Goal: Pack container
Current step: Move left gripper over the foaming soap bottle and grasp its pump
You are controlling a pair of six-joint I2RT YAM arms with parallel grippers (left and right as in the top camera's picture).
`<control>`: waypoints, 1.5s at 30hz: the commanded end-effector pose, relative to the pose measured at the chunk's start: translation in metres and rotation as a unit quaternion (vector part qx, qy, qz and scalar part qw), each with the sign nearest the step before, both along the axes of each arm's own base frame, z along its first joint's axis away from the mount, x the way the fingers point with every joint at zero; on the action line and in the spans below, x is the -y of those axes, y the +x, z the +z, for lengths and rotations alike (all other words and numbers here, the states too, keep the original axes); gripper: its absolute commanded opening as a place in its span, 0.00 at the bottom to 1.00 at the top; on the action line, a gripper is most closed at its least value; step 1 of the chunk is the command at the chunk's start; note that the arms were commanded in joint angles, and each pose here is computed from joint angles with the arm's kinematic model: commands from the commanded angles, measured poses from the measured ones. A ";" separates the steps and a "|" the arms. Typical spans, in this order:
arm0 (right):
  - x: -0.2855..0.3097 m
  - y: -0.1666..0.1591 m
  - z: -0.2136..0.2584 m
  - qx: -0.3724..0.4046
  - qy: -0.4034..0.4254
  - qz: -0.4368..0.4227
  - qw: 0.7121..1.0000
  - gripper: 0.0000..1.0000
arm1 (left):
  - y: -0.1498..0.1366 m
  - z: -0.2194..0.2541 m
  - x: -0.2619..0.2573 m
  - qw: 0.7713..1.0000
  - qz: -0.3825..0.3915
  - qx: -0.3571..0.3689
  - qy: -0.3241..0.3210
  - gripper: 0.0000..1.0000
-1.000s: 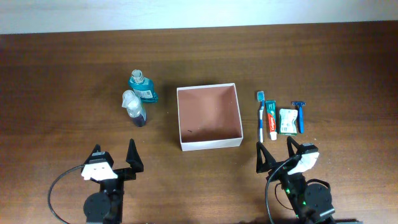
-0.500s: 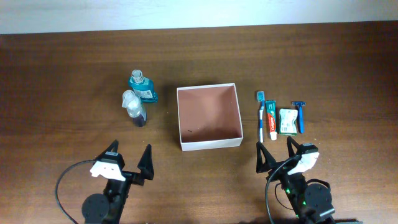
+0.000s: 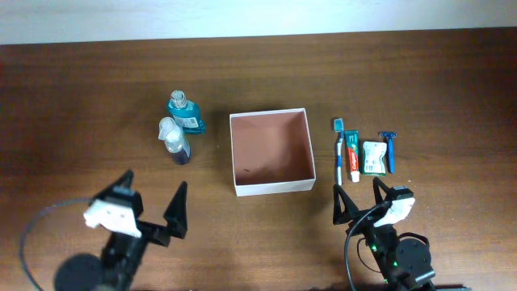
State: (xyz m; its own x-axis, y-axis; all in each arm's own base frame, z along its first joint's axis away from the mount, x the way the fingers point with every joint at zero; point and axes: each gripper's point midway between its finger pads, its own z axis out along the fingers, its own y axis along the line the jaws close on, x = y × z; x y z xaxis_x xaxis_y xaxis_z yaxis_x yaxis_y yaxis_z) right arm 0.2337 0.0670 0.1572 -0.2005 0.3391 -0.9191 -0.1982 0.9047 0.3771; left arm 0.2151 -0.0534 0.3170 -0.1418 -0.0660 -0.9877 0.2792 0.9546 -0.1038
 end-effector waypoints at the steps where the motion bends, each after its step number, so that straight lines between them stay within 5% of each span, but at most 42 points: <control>1: 0.004 0.001 -0.002 0.001 -0.002 -0.011 1.000 0.98 | 0.011 0.034 0.004 0.999 -0.015 -0.016 0.049 0.99; 12: 0.004 0.001 -0.002 0.001 -0.002 -0.011 1.000 0.98 | 0.080 0.043 -0.025 0.961 0.054 -0.241 0.124 0.99; 22: 0.004 0.001 -0.002 0.001 -0.002 -0.011 1.000 0.98 | 0.147 -0.037 -0.020 0.920 0.039 -0.364 0.139 0.99; 45: 0.004 0.001 -0.002 0.001 -0.002 -0.011 1.000 0.98 | 0.183 -0.144 -0.018 0.857 0.023 -0.492 0.152 0.93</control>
